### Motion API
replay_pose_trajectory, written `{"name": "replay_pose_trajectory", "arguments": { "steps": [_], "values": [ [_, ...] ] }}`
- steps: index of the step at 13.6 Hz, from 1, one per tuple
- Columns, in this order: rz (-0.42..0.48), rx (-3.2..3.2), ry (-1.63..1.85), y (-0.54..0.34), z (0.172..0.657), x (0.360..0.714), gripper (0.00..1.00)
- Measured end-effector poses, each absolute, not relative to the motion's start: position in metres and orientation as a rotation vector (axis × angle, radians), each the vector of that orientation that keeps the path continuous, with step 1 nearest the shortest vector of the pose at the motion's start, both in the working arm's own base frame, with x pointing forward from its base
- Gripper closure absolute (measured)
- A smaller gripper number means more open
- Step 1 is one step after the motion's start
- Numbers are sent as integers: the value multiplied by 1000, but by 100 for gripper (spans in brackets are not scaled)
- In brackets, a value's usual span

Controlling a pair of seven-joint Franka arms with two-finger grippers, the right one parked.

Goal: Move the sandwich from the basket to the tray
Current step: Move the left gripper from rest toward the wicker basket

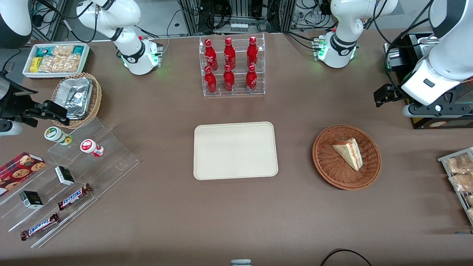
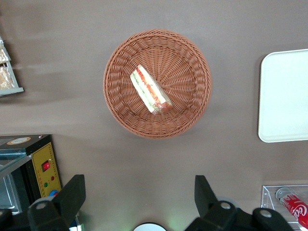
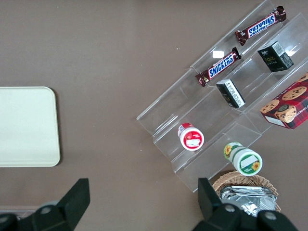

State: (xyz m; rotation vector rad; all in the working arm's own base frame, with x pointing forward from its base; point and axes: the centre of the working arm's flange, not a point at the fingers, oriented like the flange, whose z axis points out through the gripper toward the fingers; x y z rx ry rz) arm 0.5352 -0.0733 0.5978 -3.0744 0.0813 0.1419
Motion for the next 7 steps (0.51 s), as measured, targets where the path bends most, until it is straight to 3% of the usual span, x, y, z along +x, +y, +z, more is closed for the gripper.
{"name": "replay_pose_trajectory", "arguments": {
  "steps": [7],
  "values": [
    [147,-3076,116,-84,573,544,0]
  ]
}}
